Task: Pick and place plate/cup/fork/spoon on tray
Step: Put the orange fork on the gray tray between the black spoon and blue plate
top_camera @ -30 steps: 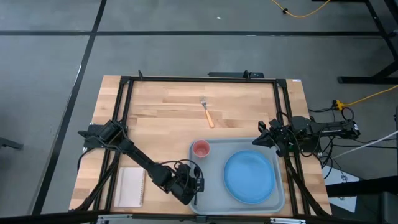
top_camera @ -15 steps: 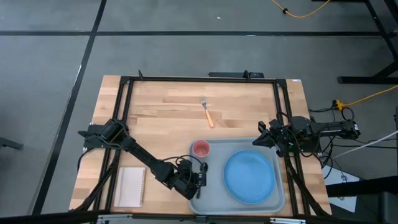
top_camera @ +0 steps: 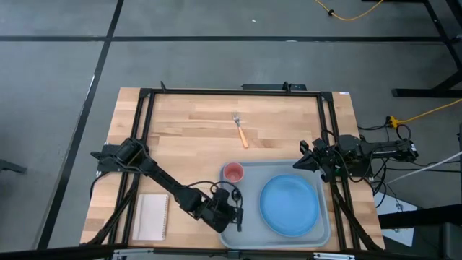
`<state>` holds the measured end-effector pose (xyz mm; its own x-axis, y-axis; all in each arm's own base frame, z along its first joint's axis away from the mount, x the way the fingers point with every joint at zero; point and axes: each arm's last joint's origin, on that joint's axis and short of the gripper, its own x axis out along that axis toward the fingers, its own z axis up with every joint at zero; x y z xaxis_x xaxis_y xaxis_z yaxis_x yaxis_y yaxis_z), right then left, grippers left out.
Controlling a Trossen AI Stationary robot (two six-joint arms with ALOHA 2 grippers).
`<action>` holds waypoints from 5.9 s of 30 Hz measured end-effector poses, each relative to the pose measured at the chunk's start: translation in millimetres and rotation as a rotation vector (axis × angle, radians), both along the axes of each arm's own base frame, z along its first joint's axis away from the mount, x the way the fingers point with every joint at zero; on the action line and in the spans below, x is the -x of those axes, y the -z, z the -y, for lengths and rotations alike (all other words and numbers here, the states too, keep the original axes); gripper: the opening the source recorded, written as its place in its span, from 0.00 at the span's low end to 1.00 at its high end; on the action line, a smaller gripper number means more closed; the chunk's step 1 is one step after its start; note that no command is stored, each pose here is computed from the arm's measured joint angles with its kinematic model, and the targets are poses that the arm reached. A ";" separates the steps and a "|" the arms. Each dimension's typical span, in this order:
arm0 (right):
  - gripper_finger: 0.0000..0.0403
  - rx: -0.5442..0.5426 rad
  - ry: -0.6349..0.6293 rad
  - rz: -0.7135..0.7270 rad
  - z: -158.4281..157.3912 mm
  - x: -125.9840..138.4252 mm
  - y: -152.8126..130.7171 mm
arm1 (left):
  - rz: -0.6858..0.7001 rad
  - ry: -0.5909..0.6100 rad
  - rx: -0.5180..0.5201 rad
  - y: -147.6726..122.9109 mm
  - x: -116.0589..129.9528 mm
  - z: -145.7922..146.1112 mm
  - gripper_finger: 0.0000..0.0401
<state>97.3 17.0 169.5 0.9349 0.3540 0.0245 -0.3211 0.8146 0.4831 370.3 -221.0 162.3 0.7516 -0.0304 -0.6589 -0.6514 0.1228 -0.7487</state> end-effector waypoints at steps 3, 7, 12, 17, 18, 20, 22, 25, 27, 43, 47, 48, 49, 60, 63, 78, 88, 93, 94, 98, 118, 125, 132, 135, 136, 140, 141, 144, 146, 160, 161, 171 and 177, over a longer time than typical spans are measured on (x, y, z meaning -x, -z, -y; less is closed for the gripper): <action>0.01 0.000 -0.001 0.000 0.0 0.0 0.0 | 0.117 0.063 -0.080 -16.0 -3.9 1.4 0.07; 0.01 -0.003 -0.009 -0.001 -0.2 0.0 -0.1 | 0.285 0.108 -0.361 -48.5 -7.4 -5.9 0.06; 0.01 0.000 -0.008 -0.010 -0.3 -0.4 0.7 | 0.239 0.096 -0.971 -89.6 -4.4 -35.7 0.04; 0.01 -0.001 -0.006 -0.007 -0.2 -0.5 0.4 | -0.032 0.064 -1.274 -110.0 -7.2 -100.9 0.01; 0.01 0.000 -0.003 -0.009 -0.1 -0.7 0.5 | -0.051 0.120 -1.234 -110.8 -9.7 -120.2 0.01; 0.01 0.004 0.014 -0.013 0.3 -1.0 1.1 | -0.045 0.250 -1.079 -108.3 -16.9 -162.1 0.00; 0.01 0.030 0.035 -0.004 0.9 -1.2 1.1 | -0.043 0.337 -0.934 -101.0 -22.0 -204.0 0.00; 0.01 0.067 0.063 0.003 1.6 -1.5 1.5 | -0.010 0.356 -0.792 -92.9 -26.2 -265.2 0.00; 0.01 0.068 0.064 0.003 1.7 -1.5 1.6 | -0.028 0.339 -0.700 -85.0 -20.9 -304.0 0.00; 0.01 0.068 0.065 0.003 1.7 -1.4 1.6 | 0.001 0.273 -0.402 0.5 -32.2 -386.6 0.00; 0.01 0.068 0.065 0.003 1.7 -1.5 1.7 | -0.015 0.272 -0.383 13.1 -36.1 -384.1 0.00; 0.01 0.068 0.065 0.003 1.7 -1.5 1.7 | -0.019 0.268 -0.377 15.6 -36.8 -383.6 0.00; 0.01 0.068 0.065 0.003 1.7 -1.5 1.7 | -0.027 0.267 -0.365 18.7 -37.5 -381.9 0.00; 0.01 0.042 0.065 -0.006 1.7 -1.5 1.7 | -0.160 0.201 -0.396 26.9 -32.6 -381.6 0.00; 0.01 0.043 0.065 -0.006 1.7 -1.5 1.7 | -0.205 0.206 -0.409 28.5 -31.7 -377.5 0.00; 0.01 0.047 0.065 -0.005 1.7 -1.5 1.8 | -0.311 0.235 -0.429 33.0 -28.8 -365.1 0.00; 0.01 0.042 0.064 -0.007 1.7 -1.5 1.9 | -0.379 0.308 -0.369 36.4 -20.4 -360.9 0.00; 0.01 0.044 0.064 -0.006 1.7 -1.5 1.9 | -0.432 0.348 -0.360 28.3 -11.3 -358.1 0.00; 0.01 0.044 0.064 -0.006 1.7 -1.5 1.9 | -0.443 0.359 -0.364 25.6 -9.1 -357.4 0.00; 0.01 0.045 0.064 -0.006 1.7 -1.5 2.0 | -0.463 0.382 -0.427 -3.0 2.4 -354.1 0.00; 0.01 0.069 0.064 -0.006 1.6 -1.9 2.8 | -0.593 0.481 -0.719 -117.9 69.3 -296.8 0.01; 0.01 0.041 0.064 -0.015 1.6 -1.9 2.8 | -0.539 0.523 -0.711 -118.0 62.5 -271.7 0.05; 0.01 -0.052 0.065 -0.047 1.7 -2.0 2.8 | -0.639 0.540 -0.744 -115.6 68.5 -258.1 0.18; 0.01 -0.060 0.065 -0.049 1.7 -2.0 2.8 | -0.706 0.505 -0.724 -107.4 74.9 -263.2 0.26; 0.01 -0.059 0.065 -0.049 1.7 -2.0 2.8 | -0.726 0.503 -0.710 -101.3 77.3 -266.5 0.27; 0.01 -0.057 0.065 -0.049 1.7 -2.0 2.8 | -0.765 0.512 -0.693 -75.1 85.5 -286.0 0.30; 0.01 -0.055 0.065 -0.048 1.7 -2.0 2.8 | -0.765 0.497 -0.688 -67.3 87.3 -290.8 0.29; 0.01 -0.055 0.065 -0.048 1.7 -2.0 2.8 | -0.715 0.413 -0.689 -50.0 87.7 -301.2 0.29; 0.01 -0.054 0.065 -0.047 1.7 -2.0 2.8 | -0.697 0.369 -0.670 -43.7 89.2 -305.2 0.29; 0.01 -0.052 0.064 -0.046 1.7 -1.9 2.6 | -0.454 0.416 -0.795 -42.9 61.3 -303.3 0.29; 0.01 -0.051 0.063 -0.046 1.7 -1.9 2.7 | -0.434 0.426 -0.798 -42.3 58.5 -300.8 0.29; 0.01 -0.051 0.063 -0.046 1.7 -1.9 2.7 | -0.426 0.403 -0.836 -43.6 54.4 -289.4 0.29; 0.01 -0.049 0.064 -0.045 1.7 -1.9 2.5 | -0.425 0.359 -0.861 -45.4 53.3 -293.3 0.29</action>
